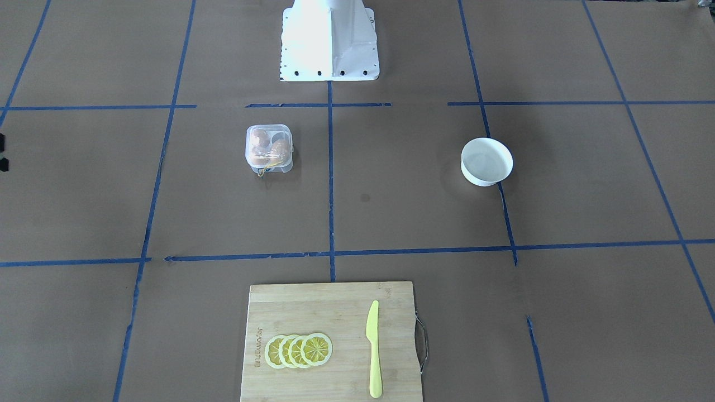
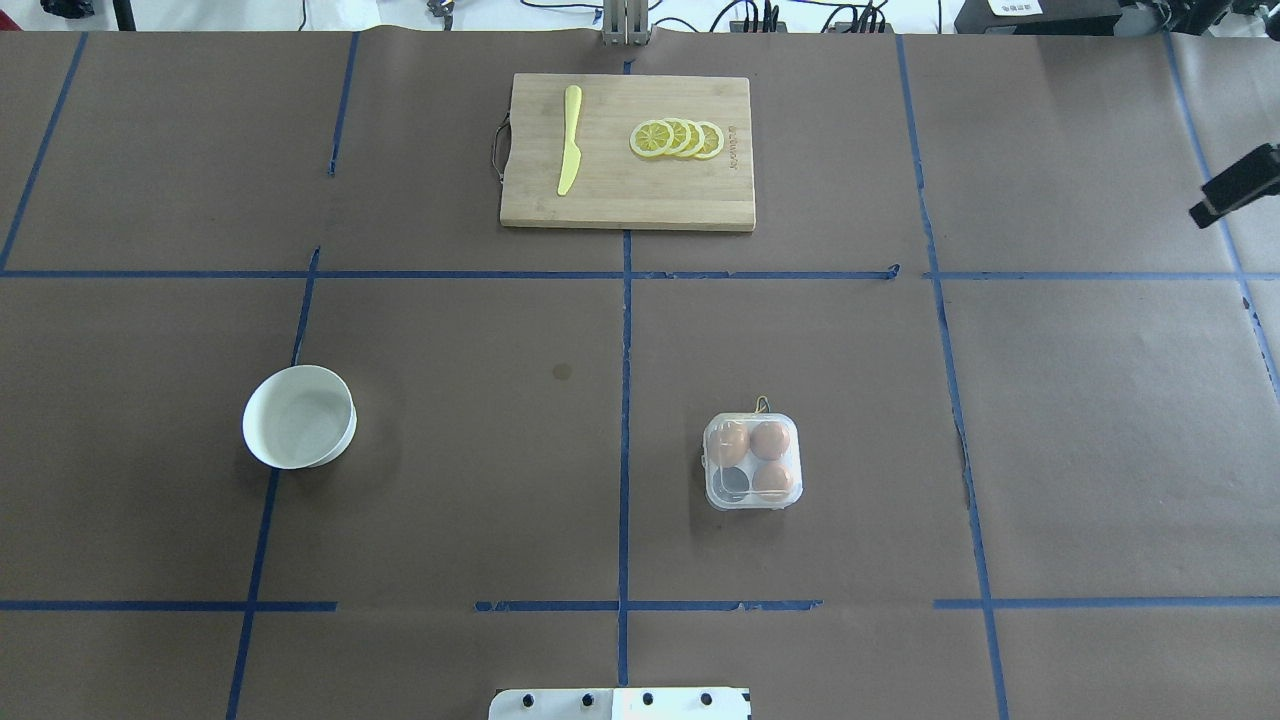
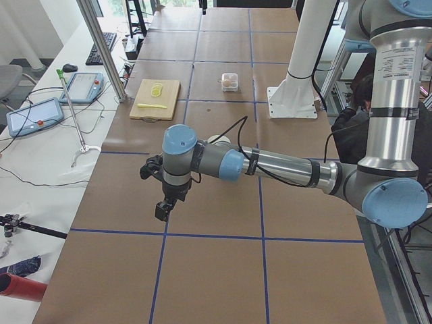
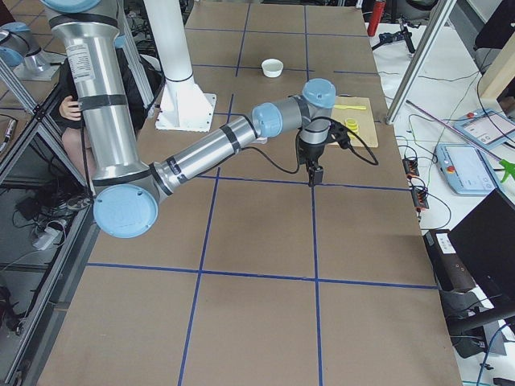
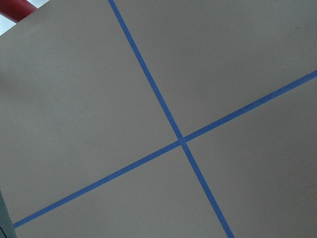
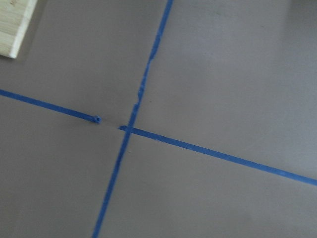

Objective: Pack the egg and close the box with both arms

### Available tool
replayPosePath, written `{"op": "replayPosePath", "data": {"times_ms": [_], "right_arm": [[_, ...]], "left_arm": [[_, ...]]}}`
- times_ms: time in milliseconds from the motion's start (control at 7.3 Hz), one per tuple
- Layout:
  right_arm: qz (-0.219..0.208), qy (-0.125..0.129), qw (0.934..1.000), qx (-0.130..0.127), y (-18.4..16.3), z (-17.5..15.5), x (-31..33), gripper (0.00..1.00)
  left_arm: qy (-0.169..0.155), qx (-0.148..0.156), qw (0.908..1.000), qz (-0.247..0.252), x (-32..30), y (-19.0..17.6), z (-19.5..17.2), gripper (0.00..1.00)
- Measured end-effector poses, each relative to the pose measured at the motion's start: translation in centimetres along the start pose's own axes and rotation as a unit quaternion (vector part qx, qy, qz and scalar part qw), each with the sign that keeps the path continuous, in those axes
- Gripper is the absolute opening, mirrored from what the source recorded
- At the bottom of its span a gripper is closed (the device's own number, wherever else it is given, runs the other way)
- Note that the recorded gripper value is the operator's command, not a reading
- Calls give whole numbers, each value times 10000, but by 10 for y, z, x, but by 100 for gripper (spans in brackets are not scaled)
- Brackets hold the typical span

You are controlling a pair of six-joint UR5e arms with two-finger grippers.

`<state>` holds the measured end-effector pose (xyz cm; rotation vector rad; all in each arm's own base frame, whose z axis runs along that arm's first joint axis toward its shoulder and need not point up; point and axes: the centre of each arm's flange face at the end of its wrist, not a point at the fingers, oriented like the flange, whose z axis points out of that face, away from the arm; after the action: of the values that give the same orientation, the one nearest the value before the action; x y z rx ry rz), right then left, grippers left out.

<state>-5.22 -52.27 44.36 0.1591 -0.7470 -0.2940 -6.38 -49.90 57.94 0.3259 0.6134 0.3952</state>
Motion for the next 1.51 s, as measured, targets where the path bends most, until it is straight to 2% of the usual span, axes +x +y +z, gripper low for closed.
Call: {"op": "replayPosePath", "data": {"times_ms": [274, 685, 1096, 1507], "right_arm": [[145, -150, 9997, -81, 44, 3, 66, 100], [431, -106, 9989, -135, 52, 8, 94, 100], [845, -119, 9959, -288, 88, 33, 134, 100], [969, -225, 9948, -234, 107, 58, 163, 100]], "left_arm": [[211, -47, 9997, -105, -6, 13, 12, 100], [192, -158, 9995, -168, -21, 20, 34, 100], [270, -372, 9983, -367, -32, 38, 56, 100], [547, -304, 9955, -716, -25, 44, 58, 100]]}}
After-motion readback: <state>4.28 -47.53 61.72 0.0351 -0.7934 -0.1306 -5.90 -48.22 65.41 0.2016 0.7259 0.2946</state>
